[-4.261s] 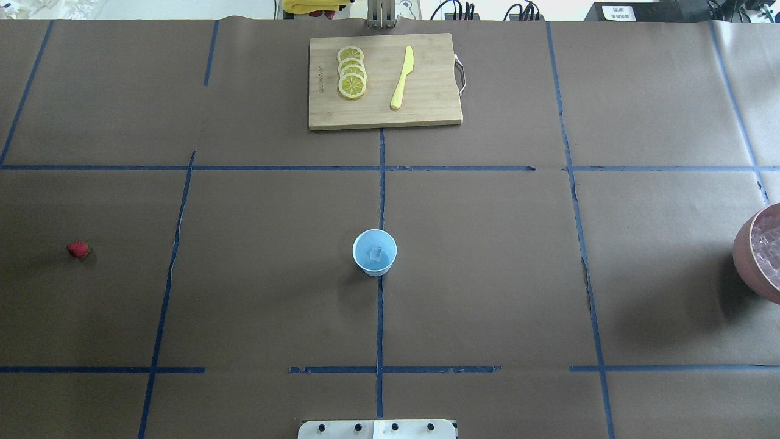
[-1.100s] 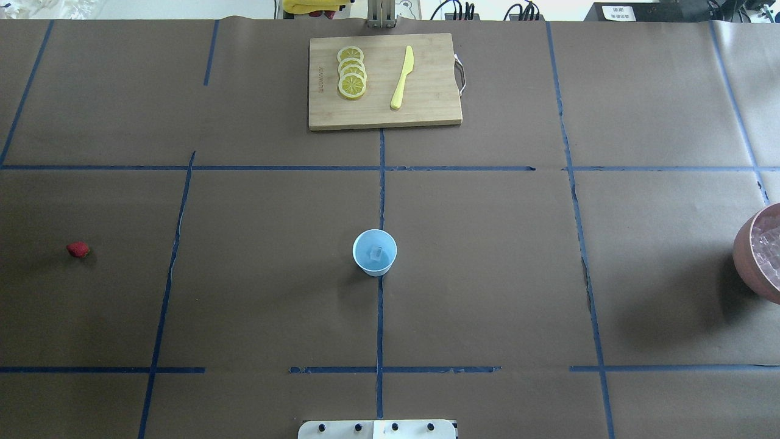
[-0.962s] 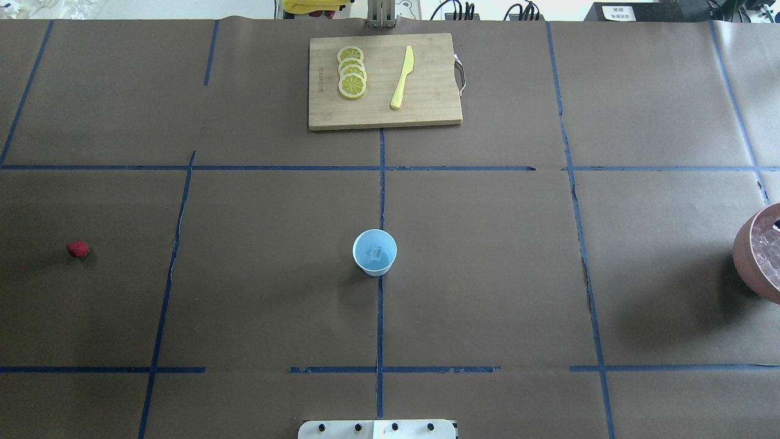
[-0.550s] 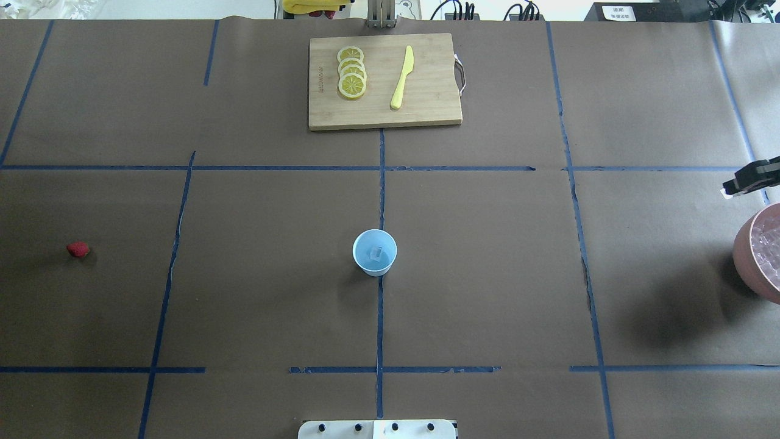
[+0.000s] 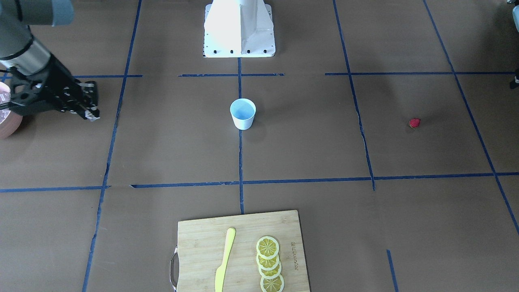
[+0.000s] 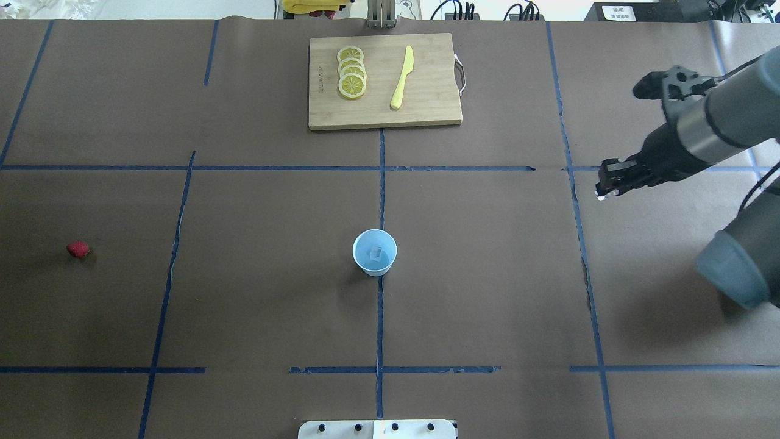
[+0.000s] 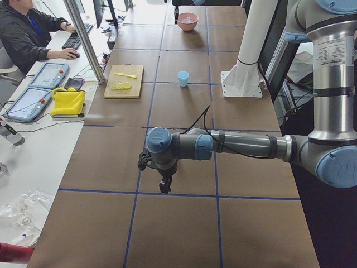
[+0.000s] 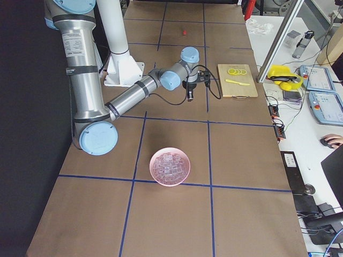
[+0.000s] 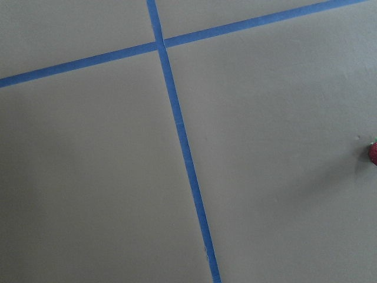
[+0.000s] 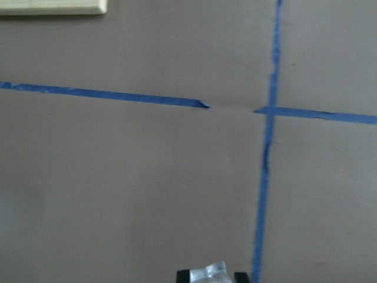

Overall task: Put ice and strawberries in cup
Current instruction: 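Carry the ice cube with the right gripper over the cup, then open the right gripper to drop the ice cube into the cup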

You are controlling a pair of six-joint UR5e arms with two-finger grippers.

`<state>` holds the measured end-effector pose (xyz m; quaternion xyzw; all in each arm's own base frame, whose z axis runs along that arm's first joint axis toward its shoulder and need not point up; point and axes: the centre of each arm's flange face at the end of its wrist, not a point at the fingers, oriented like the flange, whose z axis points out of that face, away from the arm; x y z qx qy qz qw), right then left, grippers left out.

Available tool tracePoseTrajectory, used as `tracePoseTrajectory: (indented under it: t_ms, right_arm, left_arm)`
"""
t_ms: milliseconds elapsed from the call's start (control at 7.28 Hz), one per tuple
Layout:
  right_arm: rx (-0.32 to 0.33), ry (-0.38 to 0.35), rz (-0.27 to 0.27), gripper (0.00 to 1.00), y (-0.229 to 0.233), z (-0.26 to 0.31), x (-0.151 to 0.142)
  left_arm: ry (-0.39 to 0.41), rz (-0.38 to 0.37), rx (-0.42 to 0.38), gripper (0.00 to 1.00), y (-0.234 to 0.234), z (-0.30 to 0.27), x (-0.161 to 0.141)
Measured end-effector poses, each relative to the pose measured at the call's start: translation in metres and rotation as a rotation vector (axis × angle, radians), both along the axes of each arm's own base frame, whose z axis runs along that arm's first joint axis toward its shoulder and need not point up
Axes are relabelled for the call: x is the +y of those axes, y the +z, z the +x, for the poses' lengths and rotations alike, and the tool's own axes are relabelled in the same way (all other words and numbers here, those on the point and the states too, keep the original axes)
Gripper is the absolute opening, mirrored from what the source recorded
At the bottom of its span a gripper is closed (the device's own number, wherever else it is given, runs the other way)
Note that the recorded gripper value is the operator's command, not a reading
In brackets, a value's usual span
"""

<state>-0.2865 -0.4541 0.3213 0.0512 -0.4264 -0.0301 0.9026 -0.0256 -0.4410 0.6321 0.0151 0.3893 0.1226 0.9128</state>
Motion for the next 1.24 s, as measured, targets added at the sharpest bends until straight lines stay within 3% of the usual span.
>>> tracePoseTrajectory:
  t_ms: [275, 550, 825, 1237]
  right_arm:
    - [0.055, 0.033, -0.043, 0.04, -0.098, -0.107, 0.029]
    - [0.064, 0.091, -0.076, 0.03, -0.165, -0.185, 0.058]
    - [0.078, 0.132, -0.092, 0.03, -0.202, -0.248, 0.078]
    - [0.122, 0.163, -0.099, 0.05, -0.219, -0.298, 0.076]
  left_arm:
    - [0.000, 0.001, 0.000, 1.00, 0.000, 0.000, 0.000]
    - [0.000, -0.001, 0.000, 1.00, 0.000, 0.000, 0.000]
    - [0.000, -0.003, 0.000, 1.00, 0.001, 0.000, 0.000]
    - [0.003, -0.004, 0.000, 1.00, 0.002, 0.001, 0.000]
